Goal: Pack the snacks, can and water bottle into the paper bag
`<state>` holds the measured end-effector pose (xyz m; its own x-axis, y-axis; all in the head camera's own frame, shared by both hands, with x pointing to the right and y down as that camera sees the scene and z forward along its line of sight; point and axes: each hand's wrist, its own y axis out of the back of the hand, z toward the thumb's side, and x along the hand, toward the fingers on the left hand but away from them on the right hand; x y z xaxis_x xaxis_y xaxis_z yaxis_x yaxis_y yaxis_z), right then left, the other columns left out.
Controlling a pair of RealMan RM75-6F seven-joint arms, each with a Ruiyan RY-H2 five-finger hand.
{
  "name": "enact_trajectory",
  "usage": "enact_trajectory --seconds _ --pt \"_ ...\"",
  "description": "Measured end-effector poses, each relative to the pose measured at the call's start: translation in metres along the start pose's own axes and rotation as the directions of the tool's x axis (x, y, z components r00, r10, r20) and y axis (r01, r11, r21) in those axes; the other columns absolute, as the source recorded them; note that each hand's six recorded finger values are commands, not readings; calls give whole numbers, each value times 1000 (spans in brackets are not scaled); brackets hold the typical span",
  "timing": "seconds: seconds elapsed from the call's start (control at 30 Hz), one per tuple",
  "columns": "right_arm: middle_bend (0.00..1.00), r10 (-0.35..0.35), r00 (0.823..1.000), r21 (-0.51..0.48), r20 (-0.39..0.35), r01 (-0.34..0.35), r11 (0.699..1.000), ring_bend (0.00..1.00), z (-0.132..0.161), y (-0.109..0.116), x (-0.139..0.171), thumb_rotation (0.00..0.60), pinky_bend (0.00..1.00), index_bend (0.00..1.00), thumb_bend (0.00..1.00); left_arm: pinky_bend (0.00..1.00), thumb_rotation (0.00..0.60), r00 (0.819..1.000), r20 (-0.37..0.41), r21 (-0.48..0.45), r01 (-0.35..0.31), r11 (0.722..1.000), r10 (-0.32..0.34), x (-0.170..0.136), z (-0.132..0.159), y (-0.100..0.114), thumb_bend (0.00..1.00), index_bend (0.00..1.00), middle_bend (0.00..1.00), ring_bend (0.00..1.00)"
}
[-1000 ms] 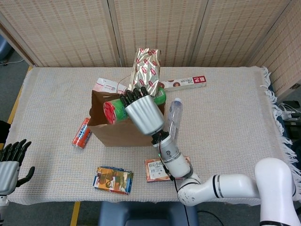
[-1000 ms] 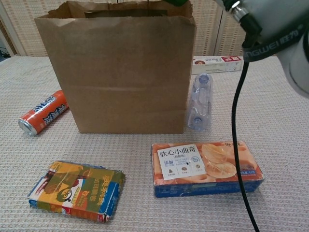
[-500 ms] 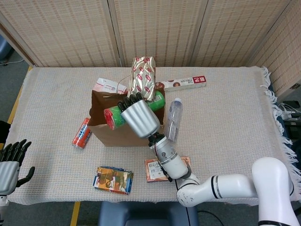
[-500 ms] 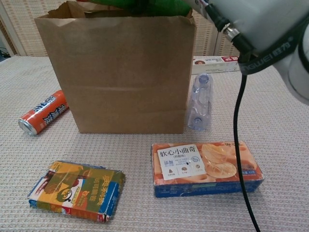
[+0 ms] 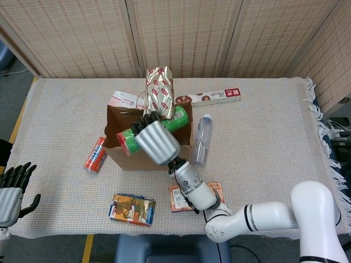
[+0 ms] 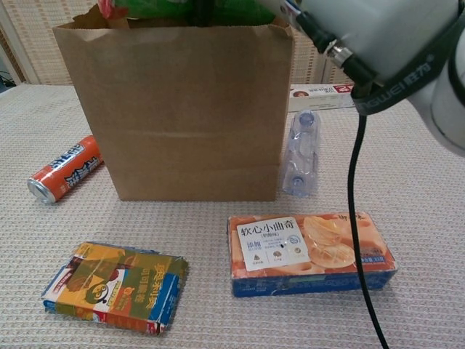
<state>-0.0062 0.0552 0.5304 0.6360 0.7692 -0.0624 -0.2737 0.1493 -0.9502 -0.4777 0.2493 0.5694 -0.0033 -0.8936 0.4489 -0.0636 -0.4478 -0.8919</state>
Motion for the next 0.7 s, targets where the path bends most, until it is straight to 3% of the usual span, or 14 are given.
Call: enact_trajectory --seconds 0.13,0.27,0.4,0.7 --pt "423 1 1000 45 -19 0 999 321 3 1 1 600 371 290 324 0 600 1000 0 1 1 1000 -1 0 0 0 393 57 0 0" --pt "337 43 999 45 -11 -43 998 241 3 -3 3 600 322 179 269 0 600 1000 0 2 0 1000 0 0 0 0 393 57 0 0" --pt "309 77 997 45 1 -77 996 222 2 -5 6 600 315 144 245 0 600 1000 0 2 1 1000 -1 0 0 0 392 57 0 0" --pt "272 77 997 33 21 -78 996 188 -1 -6 8 600 301 97 211 0 600 1000 0 2 1 1000 -1 0 0 0 393 57 0 0"
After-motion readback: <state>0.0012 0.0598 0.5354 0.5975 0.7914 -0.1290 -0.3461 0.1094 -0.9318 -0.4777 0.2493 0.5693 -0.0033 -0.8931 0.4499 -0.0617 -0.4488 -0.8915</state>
